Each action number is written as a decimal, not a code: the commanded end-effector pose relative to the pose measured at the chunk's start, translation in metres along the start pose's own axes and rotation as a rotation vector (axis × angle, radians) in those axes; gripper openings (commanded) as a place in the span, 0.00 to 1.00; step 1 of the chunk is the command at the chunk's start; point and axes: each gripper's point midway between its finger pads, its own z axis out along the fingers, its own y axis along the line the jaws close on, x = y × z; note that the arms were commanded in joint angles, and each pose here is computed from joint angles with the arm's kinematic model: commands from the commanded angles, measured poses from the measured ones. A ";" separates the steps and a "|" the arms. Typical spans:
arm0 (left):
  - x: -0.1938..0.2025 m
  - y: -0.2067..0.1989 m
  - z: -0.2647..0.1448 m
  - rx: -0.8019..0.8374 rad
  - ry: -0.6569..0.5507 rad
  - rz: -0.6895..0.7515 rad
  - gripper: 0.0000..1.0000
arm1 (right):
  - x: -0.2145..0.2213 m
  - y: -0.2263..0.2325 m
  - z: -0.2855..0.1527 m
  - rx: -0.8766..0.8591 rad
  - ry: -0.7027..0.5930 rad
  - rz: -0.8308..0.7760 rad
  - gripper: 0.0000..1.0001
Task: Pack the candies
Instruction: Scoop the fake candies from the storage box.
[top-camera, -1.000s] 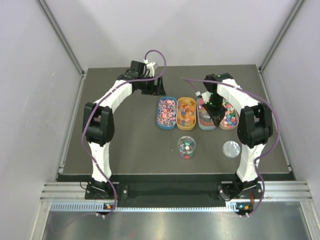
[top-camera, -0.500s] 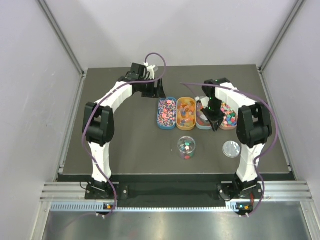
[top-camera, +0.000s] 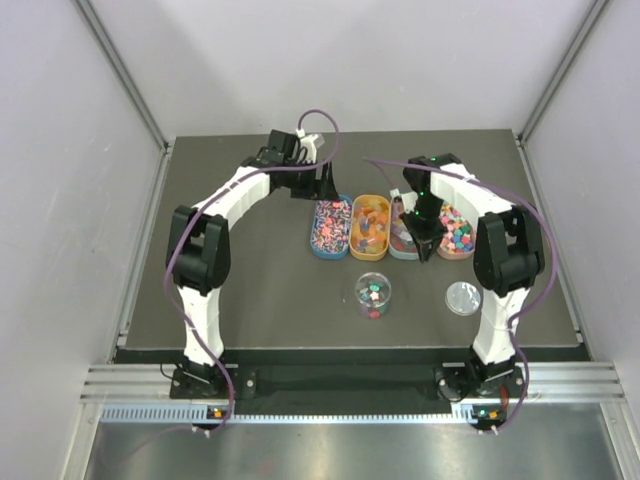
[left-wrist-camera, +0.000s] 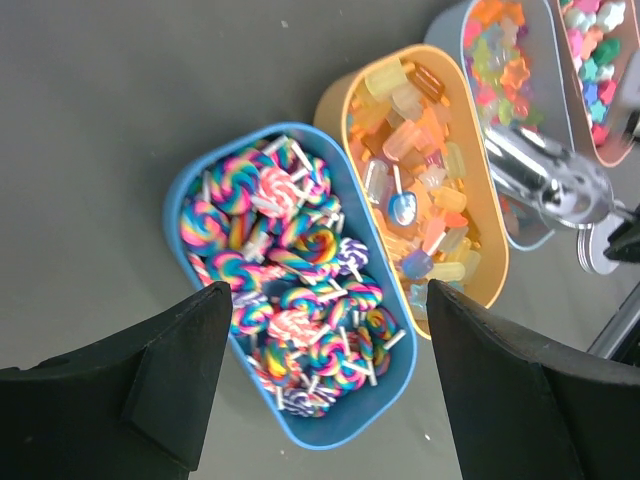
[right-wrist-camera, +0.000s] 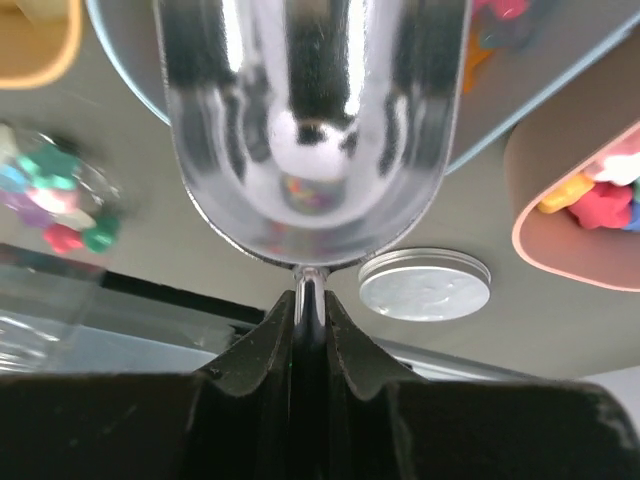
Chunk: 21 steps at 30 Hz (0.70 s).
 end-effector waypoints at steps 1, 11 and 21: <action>-0.017 -0.027 -0.023 0.039 -0.073 0.064 0.83 | -0.033 0.022 -0.015 -0.077 -0.123 0.014 0.00; -0.003 -0.032 -0.023 -0.006 -0.057 0.135 0.84 | 0.025 0.043 0.018 -0.197 0.045 0.124 0.00; 0.022 -0.015 -0.026 -0.094 0.017 0.158 0.82 | -0.030 0.030 0.006 -0.240 -0.052 0.202 0.00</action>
